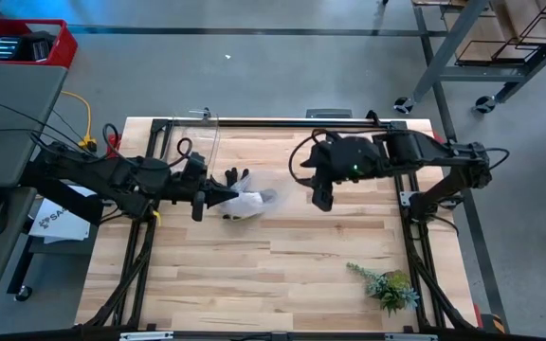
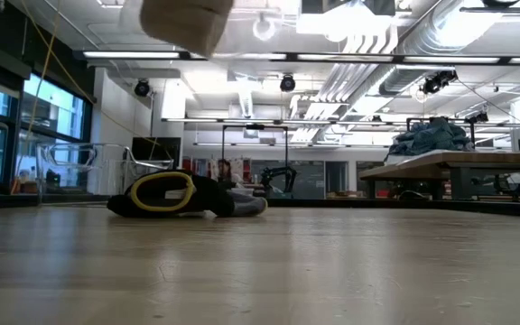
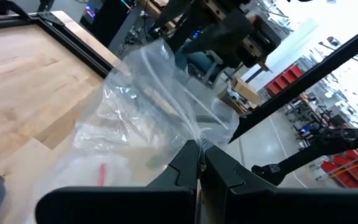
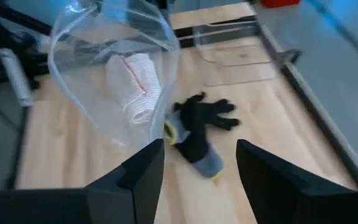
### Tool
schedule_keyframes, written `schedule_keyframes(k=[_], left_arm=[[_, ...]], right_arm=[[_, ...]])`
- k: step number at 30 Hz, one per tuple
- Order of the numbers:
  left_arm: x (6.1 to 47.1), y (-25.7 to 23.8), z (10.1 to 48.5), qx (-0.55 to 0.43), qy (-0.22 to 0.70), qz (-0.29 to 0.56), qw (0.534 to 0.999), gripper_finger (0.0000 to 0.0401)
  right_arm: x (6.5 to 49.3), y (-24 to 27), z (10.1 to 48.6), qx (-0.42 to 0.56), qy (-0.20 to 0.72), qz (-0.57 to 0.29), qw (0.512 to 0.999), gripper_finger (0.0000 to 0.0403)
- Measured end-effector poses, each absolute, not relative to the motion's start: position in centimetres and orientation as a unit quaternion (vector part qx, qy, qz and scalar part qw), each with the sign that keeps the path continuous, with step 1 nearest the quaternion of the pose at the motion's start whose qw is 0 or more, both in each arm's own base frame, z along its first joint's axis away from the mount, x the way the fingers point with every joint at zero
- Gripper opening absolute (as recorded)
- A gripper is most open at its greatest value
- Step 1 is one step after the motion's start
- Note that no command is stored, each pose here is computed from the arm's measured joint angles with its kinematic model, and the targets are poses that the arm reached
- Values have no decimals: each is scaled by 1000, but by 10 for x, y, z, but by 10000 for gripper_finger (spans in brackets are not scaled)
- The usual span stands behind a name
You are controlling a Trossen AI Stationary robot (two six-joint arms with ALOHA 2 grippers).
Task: Roll bandage
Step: Put the white-brown bandage into the transparent zip bag
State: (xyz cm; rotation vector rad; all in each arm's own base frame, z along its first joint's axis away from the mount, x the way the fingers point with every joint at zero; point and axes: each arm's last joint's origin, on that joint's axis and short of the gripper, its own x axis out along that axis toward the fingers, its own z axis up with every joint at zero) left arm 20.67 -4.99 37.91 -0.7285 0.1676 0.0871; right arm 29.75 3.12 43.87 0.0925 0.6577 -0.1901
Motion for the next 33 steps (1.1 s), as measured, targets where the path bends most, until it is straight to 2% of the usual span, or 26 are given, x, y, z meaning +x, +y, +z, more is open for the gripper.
schedule_keyframes(k=[10, 18, 26, 33], left_arm=[[207, -49, 379, -356, 83, 43, 930, 0], [207, -50, 378, -356, 89, 37, 930, 0], [206, -49, 376, -364, 98, 43, 925, 0], [206, -49, 376, -364, 99, 42, 925, 0]], right_arm=[[307, 24, 436, 72, 329, 7, 942, 193], [294, 18, 449, 59, 300, -16, 952, 193], [292, 25, 446, 81, 323, 25, 943, 193], [293, 18, 445, 48, 320, -27, 946, 193]])
